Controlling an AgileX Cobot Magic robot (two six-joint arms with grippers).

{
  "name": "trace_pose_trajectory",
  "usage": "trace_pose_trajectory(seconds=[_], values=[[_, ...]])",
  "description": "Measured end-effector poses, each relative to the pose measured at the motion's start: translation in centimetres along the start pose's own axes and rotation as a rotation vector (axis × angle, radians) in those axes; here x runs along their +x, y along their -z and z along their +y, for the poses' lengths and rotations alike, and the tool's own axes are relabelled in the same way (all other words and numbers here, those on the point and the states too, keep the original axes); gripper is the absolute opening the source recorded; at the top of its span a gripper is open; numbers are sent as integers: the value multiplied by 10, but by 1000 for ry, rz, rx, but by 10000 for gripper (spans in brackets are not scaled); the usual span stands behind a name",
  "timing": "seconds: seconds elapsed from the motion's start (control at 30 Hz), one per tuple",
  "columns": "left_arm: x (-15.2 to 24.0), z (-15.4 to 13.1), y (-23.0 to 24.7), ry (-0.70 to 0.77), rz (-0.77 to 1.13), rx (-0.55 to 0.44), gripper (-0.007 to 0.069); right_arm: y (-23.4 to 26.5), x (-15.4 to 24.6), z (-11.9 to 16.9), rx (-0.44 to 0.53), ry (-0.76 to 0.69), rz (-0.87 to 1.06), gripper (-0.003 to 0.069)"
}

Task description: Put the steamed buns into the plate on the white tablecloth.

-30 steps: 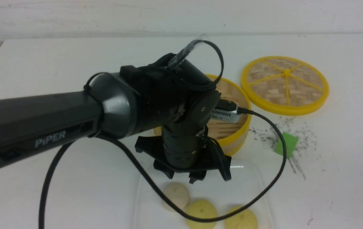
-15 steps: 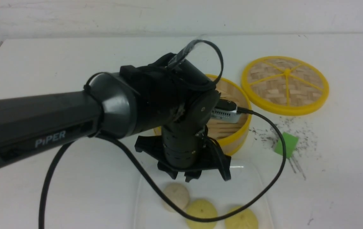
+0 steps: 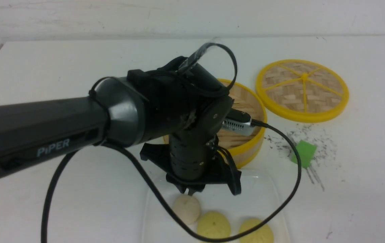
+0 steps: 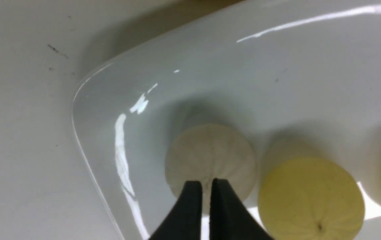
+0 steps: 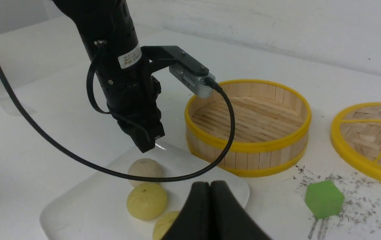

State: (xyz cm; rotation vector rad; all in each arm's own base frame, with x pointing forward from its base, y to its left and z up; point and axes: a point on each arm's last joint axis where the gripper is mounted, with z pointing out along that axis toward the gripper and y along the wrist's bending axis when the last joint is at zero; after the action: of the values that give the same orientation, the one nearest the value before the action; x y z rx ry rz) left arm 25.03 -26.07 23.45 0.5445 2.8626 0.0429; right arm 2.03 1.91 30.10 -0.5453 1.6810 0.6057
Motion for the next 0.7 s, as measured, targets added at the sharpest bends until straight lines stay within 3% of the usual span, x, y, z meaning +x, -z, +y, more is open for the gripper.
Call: trace_pose_trajectory(seconds=[0.1,0.57,0.7], values=[[1,1,0,-24,10,-11,2,0,0,0,0,0,-2,-11],[0,3,0,-43,0,-36,2,-1,5,-1,5,3,-3,-4],[-2,4,1,-49,-14,-40,2,-8,21,-5,84,-7,-24,-1]])
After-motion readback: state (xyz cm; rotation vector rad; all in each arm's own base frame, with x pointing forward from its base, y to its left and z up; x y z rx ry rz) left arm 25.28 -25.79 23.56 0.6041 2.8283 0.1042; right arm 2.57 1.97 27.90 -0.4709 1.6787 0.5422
